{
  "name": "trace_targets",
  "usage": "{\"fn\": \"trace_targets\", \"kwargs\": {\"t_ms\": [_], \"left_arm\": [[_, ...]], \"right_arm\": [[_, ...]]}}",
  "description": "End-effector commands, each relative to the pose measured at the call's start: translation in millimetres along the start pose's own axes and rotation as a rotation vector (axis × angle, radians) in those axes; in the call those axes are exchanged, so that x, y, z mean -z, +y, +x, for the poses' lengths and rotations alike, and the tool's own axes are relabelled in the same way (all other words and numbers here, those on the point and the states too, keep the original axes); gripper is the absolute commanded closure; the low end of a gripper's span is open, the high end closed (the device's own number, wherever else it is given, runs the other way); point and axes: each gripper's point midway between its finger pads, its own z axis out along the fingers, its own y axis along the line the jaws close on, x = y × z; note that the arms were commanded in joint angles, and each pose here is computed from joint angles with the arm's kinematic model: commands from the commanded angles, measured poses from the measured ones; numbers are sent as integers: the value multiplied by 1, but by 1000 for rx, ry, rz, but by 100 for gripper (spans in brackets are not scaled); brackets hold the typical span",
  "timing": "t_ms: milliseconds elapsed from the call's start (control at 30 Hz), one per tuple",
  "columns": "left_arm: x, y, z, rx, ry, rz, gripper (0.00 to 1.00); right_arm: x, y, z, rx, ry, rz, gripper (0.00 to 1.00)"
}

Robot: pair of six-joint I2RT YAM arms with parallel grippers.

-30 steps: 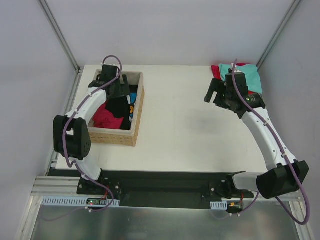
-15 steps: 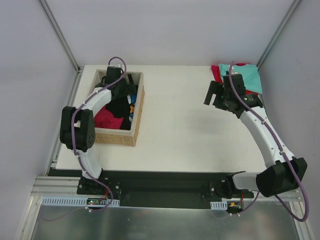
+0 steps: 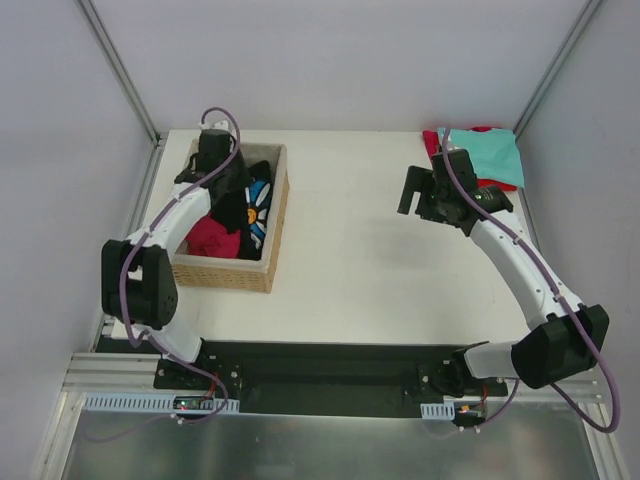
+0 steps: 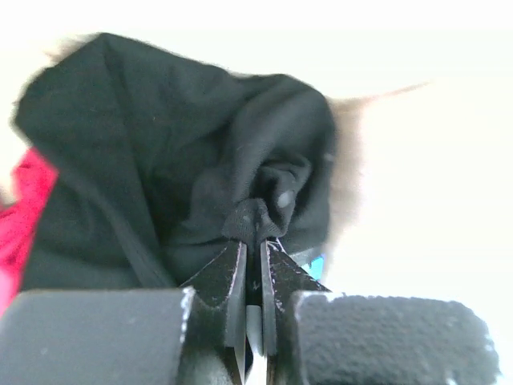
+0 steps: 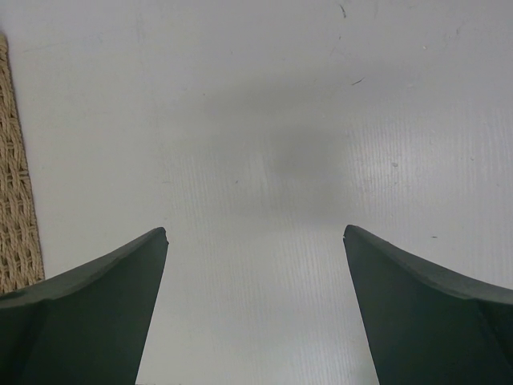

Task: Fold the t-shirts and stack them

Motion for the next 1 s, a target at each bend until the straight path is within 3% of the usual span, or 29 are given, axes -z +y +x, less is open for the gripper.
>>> {"fn": "trace_targets", "kwargs": {"t_ms": [0, 167, 267, 467, 567, 700, 800, 833, 867, 967], "left_arm": [[103, -44, -100, -39, -277, 102, 100], [212, -114, -162, -88, -443, 336, 100], [270, -155, -178, -125, -487, 479, 100], [378, -256, -169, -237, -530, 857, 100], [407, -290, -147, -242, -437, 1049, 100], [400, -309, -100, -280, -333, 1083, 100], [362, -307, -55, -293, -249, 1004, 100], [331, -296, -25, -291, -172, 954, 100], [322, -297, -21, -274, -195, 960, 100], [260, -276, 34, -253, -87, 882, 100]], "right_arm": [[4, 11, 4, 23, -11, -5, 4], [8, 18, 11, 46, -16, -2, 4], [13, 16, 14, 46, -29, 3, 4], [27, 0, 11, 32, -76, 53, 4], [37, -8, 9, 16, -106, 69, 4], [48, -17, 11, 6, -122, 88, 4], [50, -23, 17, 5, -119, 106, 4], [53, -25, 17, 2, -128, 105, 4], [53, -26, 18, 3, -128, 107, 4], [54, -31, 24, 2, -124, 118, 4]]}}
